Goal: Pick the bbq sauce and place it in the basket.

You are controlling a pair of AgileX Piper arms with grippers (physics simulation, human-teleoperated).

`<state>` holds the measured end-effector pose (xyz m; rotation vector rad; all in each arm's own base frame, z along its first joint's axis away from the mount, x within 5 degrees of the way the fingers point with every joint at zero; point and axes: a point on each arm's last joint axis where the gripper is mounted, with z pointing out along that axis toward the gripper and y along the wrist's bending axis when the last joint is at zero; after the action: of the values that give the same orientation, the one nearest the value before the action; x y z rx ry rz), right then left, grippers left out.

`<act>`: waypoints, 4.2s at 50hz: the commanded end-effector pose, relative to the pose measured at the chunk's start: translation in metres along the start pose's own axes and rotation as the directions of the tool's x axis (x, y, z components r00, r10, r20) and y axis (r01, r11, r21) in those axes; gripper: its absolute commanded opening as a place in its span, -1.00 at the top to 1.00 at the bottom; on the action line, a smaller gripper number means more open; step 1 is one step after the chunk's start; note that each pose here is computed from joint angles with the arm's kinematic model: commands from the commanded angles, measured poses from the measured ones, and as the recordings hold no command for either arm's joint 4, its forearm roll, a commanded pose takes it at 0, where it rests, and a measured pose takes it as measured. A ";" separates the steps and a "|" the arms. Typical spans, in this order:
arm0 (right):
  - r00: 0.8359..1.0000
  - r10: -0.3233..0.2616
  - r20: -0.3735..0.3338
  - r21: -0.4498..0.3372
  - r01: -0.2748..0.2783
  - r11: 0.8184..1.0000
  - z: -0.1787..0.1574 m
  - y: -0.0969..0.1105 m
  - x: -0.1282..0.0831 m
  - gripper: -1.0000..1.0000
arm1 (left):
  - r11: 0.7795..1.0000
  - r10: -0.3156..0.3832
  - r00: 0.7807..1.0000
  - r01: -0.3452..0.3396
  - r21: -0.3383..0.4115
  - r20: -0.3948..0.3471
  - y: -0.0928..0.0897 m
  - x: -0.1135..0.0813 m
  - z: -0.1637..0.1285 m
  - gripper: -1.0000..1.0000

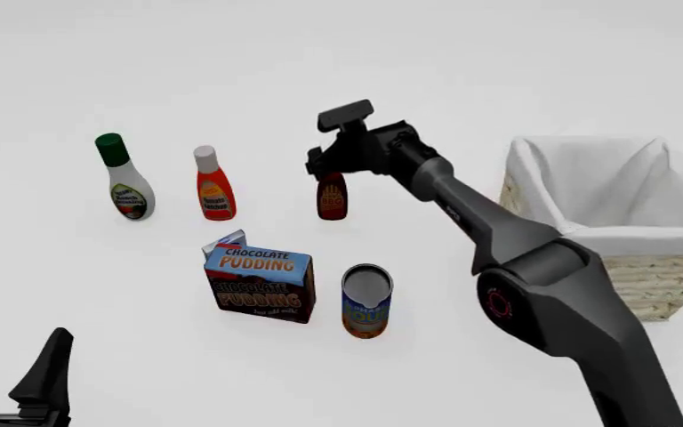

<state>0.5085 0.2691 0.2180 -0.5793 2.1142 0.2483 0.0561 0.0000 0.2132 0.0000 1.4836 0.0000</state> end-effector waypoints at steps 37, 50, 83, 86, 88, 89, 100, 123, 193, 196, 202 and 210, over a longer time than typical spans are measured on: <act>1.000 -0.006 -0.029 0.004 0.006 1.000 0.018 -0.004 0.004 1.00 | 1.000 0.000 1.000 0.000 0.000 0.000 0.000 0.000 0.000 -1.00; 1.000 -0.014 -0.002 0.004 0.014 1.000 -0.001 -0.003 -0.008 1.00 | 1.000 0.000 1.000 0.000 0.000 0.000 0.000 0.000 0.000 -1.00; 0.990 -0.064 0.130 -0.006 0.065 0.998 -0.124 0.009 -0.053 1.00 | 1.000 0.000 1.000 0.000 0.000 0.000 0.000 0.000 0.000 -1.00; 0.988 -0.068 0.142 -0.009 0.070 0.997 -0.136 0.012 -0.056 1.00 | 1.000 0.000 1.000 0.000 0.000 0.000 0.000 0.000 0.000 -1.00; 0.986 -0.072 0.152 -0.010 0.074 0.997 -0.145 0.013 -0.060 1.00 | 1.000 0.000 1.000 0.000 0.000 0.000 0.000 0.000 0.000 -1.00; 0.986 -0.074 0.152 -0.011 0.076 0.997 -0.147 0.013 -0.061 1.00 | 1.000 0.000 1.000 0.000 0.000 0.000 0.000 0.000 0.000 -1.00; 0.978 -0.089 0.187 -0.018 0.094 0.995 -0.181 0.019 -0.071 1.00 | 1.000 0.000 1.000 0.000 0.000 0.000 0.000 0.000 0.000 -1.00; 0.961 -0.117 0.250 -0.004 0.121 0.993 -0.255 0.016 -0.085 1.00 | 1.000 0.000 1.000 0.000 0.000 0.000 0.000 0.000 0.000 -1.00; 0.955 -0.158 0.253 0.217 0.103 0.971 -0.403 -0.055 -0.072 1.00 | 1.000 0.000 1.000 0.000 0.000 0.000 0.000 0.000 0.000 -1.00; 0.955 -0.153 0.253 0.227 0.095 0.969 -0.407 -0.058 -0.070 1.00 | 1.000 0.000 1.000 0.000 0.000 0.000 0.000 0.000 0.000 -1.00; 0.956 -0.150 0.252 0.253 0.084 0.964 -0.414 -0.064 -0.064 1.00 | 1.000 0.000 1.000 0.000 0.000 0.000 0.000 0.000 0.000 -1.00; 0.959 -0.137 0.248 0.284 0.063 0.957 -0.422 -0.072 -0.055 1.00 | 1.000 0.000 1.000 0.000 0.000 0.000 0.000 0.000 0.000 -1.00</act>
<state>0.2751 0.0775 0.5054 -0.5126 1.8174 0.0011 0.0561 0.0000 0.2132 0.0000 1.4836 0.0000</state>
